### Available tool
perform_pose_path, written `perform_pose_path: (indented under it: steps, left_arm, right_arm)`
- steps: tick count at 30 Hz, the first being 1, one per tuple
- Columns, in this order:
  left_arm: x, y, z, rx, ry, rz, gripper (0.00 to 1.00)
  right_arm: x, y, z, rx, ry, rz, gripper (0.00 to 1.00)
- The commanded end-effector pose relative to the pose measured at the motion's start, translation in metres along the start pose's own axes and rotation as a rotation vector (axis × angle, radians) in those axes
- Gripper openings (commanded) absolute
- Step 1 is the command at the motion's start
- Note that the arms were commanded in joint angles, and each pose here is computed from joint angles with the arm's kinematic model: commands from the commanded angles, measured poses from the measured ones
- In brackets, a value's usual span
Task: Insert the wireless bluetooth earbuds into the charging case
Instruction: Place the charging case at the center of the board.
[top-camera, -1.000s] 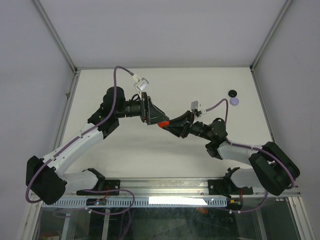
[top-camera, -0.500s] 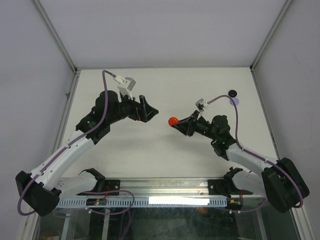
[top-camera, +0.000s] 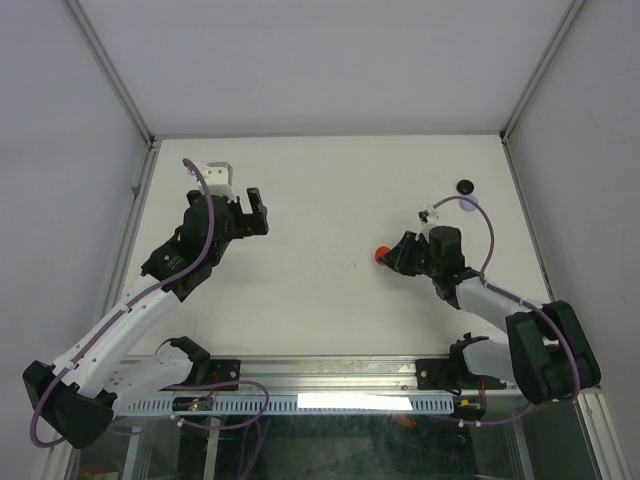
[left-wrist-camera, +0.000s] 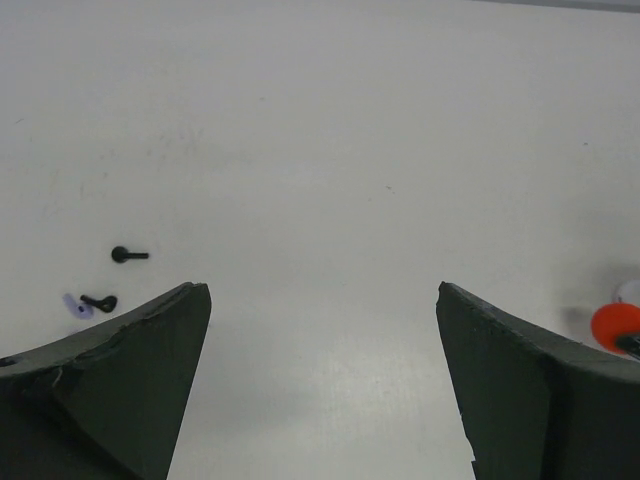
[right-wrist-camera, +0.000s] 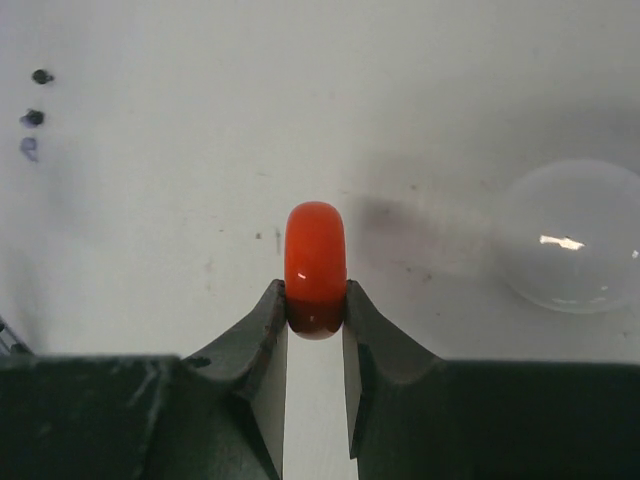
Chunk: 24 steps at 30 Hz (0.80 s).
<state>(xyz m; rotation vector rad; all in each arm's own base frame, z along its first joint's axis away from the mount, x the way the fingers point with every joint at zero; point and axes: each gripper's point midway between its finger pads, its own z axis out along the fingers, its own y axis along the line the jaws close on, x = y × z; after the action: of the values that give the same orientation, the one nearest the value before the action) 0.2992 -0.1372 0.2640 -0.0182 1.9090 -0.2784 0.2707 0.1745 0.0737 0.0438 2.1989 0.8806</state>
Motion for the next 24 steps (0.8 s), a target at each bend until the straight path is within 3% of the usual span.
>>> perform_pose_path:
  steps: [1, 8, 16, 24]
  left_arm:
    - [-0.002, 0.038, -0.002, -0.180, -0.053, 0.025, 0.99]
    - [0.010, 0.056, 0.003, -0.240, -0.032, 0.045, 0.99]
    - [0.012, 0.063, 0.005, -0.224, -0.015, 0.015, 0.99]
    - [0.007, 0.065, 0.000, -0.200, -0.031, -0.020, 0.99]
  right_arm:
    - [-0.013, -0.018, 0.012, 0.079, -0.019, 0.093, 0.01]
    - [-0.021, -0.050, 0.024, 0.209, -0.042, 0.136, 0.09]
    - [-0.035, -0.055, 0.024, 0.269, -0.020, 0.099, 0.44]
    - [-0.060, -0.038, 0.006, 0.279, -0.026, 0.030, 0.60]
